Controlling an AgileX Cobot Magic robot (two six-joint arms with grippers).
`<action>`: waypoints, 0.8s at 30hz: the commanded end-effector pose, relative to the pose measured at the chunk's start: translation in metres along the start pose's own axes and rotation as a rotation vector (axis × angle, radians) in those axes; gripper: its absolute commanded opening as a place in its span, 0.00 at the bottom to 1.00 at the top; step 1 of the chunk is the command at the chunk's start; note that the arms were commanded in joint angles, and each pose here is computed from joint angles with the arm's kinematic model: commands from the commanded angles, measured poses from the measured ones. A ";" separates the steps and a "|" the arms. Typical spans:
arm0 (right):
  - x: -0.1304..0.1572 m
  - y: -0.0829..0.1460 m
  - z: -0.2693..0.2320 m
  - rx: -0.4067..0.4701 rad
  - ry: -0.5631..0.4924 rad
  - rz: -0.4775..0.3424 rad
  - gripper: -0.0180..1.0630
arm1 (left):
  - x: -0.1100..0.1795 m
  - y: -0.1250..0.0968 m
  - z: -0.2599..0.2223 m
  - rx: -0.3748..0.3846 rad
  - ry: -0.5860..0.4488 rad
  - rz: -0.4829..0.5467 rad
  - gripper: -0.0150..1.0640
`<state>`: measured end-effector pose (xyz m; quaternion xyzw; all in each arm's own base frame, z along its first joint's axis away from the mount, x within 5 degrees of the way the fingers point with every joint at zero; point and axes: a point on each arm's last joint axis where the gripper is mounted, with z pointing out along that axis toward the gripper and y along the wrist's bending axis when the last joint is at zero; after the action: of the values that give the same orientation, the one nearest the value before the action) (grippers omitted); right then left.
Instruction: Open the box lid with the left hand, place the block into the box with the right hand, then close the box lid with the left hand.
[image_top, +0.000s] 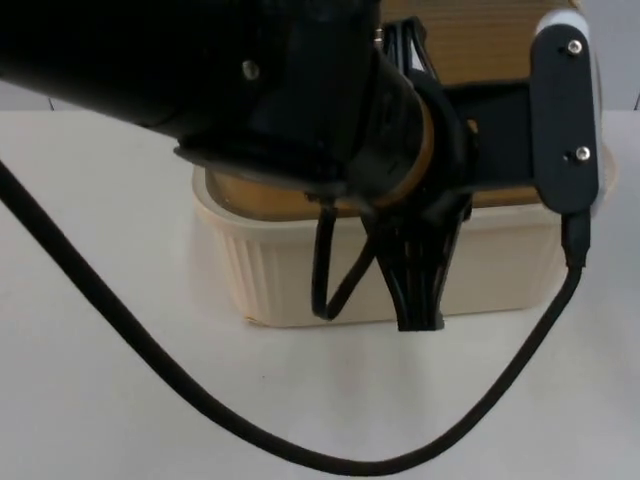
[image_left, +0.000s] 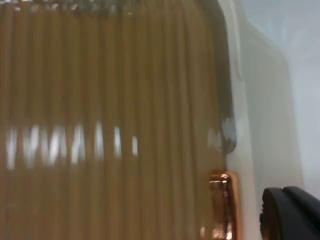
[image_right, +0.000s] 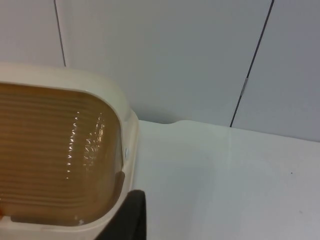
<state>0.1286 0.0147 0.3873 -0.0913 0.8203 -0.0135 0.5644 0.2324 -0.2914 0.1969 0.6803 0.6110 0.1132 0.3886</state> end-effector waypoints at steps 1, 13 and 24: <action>-0.003 -0.001 -0.002 0.006 -0.024 -0.011 0.99 | -0.002 -0.003 0.004 0.009 -0.005 0.002 0.01; -0.004 -0.001 -0.002 0.006 -0.033 -0.011 0.99 | 0.005 -0.010 0.024 -0.022 0.072 0.065 0.01; -0.004 -0.001 -0.002 0.006 -0.033 -0.011 0.99 | 0.003 0.006 0.022 -0.145 0.093 -0.032 0.01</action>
<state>0.1289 0.0148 0.3881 -0.0913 0.8178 -0.0131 0.5680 0.2522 -0.2949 0.1830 0.6393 0.6276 0.1877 0.4026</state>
